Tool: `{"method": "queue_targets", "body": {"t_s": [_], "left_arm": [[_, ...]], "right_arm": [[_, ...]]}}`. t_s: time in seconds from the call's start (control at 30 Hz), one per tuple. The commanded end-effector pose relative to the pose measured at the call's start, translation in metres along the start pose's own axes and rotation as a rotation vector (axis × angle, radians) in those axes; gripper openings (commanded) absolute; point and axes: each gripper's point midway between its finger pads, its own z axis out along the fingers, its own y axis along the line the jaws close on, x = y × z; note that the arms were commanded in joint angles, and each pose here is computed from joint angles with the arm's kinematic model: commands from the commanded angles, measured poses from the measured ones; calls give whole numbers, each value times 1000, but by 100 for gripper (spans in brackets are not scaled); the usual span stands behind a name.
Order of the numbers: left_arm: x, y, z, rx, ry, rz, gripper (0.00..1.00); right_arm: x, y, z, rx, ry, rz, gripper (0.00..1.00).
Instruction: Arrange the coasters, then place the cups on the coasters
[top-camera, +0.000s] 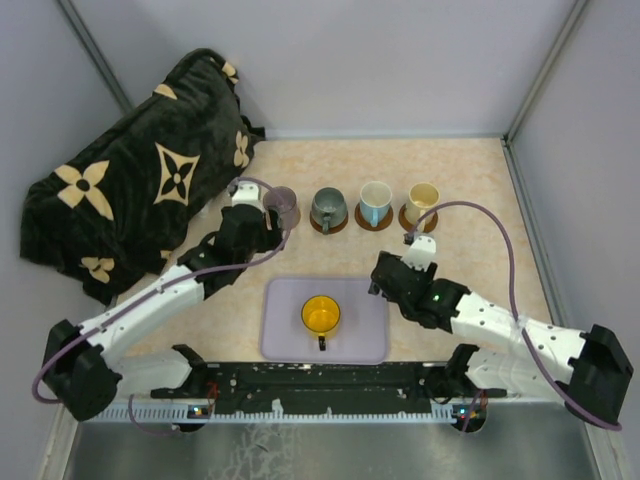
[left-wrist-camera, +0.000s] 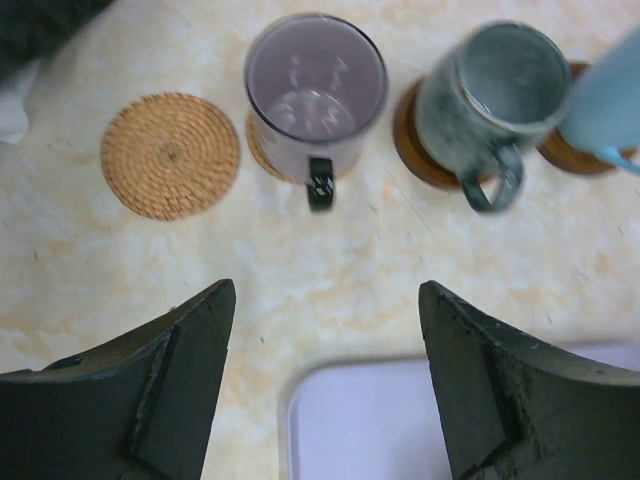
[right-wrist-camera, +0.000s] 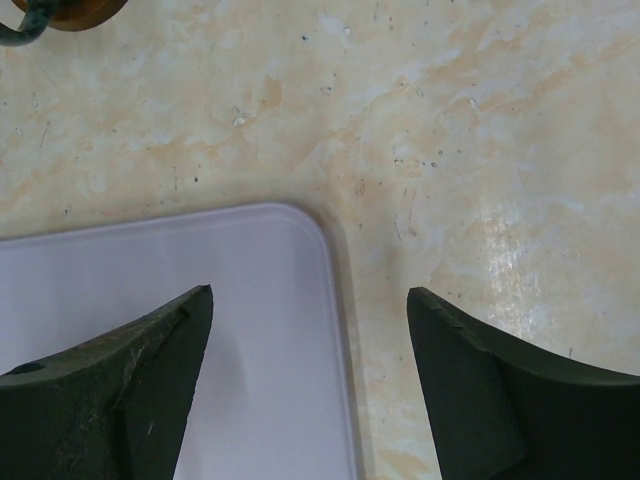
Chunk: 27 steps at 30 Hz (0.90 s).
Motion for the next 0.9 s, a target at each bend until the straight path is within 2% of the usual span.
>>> {"method": "queue_targets", "body": {"t_s": [0.0,0.37,0.7,0.87], "left_arm": [[30,-10,-39,57,85,59,80],[88,-48,-118,241,251,60,83],[134,-83,-149,346,367,150,89],[140,-100,-159,376,373,176,92]], "right_arm": [[-17,12,-3,-21,-32,3,79],[-11,7,-7,-40,-13,21,79],[0,13,-1,-43,28,21,78],[3,14,0,-52,36,23,78]]}}
